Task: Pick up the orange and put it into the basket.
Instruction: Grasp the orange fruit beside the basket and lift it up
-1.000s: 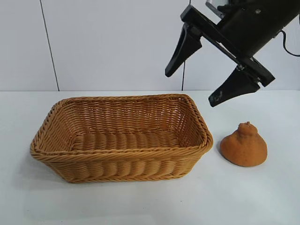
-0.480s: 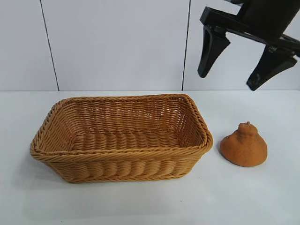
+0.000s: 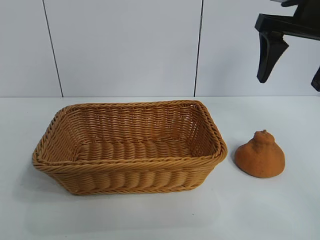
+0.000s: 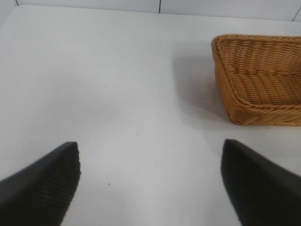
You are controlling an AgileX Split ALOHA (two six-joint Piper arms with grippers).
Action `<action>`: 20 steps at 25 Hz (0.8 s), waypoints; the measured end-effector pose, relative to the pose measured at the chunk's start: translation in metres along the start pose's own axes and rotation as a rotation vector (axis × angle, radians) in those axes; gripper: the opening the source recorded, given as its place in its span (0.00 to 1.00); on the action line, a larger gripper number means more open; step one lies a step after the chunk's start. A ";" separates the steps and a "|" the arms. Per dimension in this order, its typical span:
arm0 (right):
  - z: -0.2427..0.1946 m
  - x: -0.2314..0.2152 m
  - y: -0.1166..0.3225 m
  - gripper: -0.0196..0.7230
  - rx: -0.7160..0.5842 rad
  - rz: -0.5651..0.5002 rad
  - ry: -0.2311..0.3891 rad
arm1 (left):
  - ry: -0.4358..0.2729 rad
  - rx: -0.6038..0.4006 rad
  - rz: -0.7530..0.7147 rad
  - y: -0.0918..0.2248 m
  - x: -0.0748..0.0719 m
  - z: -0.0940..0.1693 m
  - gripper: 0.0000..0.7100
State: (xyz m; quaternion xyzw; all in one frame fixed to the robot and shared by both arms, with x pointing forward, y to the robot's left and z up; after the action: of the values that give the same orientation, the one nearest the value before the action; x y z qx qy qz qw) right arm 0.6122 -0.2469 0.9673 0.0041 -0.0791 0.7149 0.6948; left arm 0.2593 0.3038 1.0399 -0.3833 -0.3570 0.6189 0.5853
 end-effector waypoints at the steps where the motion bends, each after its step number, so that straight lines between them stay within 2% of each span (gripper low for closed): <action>1: -0.010 -0.001 -0.002 0.88 0.012 -0.004 -0.002 | 0.000 0.000 0.000 0.000 0.000 0.000 0.82; 7: -0.072 0.001 -0.011 0.88 0.086 -0.058 -0.059 | 0.000 0.000 0.000 0.000 0.000 0.000 0.82; 10: -0.096 -0.001 -0.009 0.88 0.132 -0.067 -0.055 | 0.000 0.000 0.000 0.000 0.000 0.000 0.82; 14: -0.105 -0.003 -0.009 0.85 0.143 -0.068 -0.050 | 0.000 0.000 0.000 0.000 0.000 0.000 0.82; 16: -0.105 -0.003 -0.009 0.71 0.143 -0.063 -0.046 | 0.000 0.000 0.000 0.000 0.000 0.000 0.82; 18: -0.105 -0.005 -0.008 0.47 0.145 -0.055 -0.037 | 0.000 0.000 0.000 0.000 0.000 0.000 0.82; 20: -0.104 -0.005 -0.008 0.18 0.152 -0.051 -0.034 | 0.000 0.000 0.000 0.000 0.000 0.000 0.82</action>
State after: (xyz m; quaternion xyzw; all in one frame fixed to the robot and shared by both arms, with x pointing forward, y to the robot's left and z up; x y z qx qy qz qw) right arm 0.6306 -0.2392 0.8653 0.0710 -0.0362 0.7007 0.7090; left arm 0.2593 0.3038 1.0399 -0.3833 -0.3570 0.6189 0.5853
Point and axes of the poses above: a point on each arm's last joint axis where the gripper is mounted, z pointing back along that axis away from the gripper, x along the wrist's bending axis when the last joint is at zero, y = z × x, the point moved 3 cm from there along -z, pointing out along that axis toward the gripper
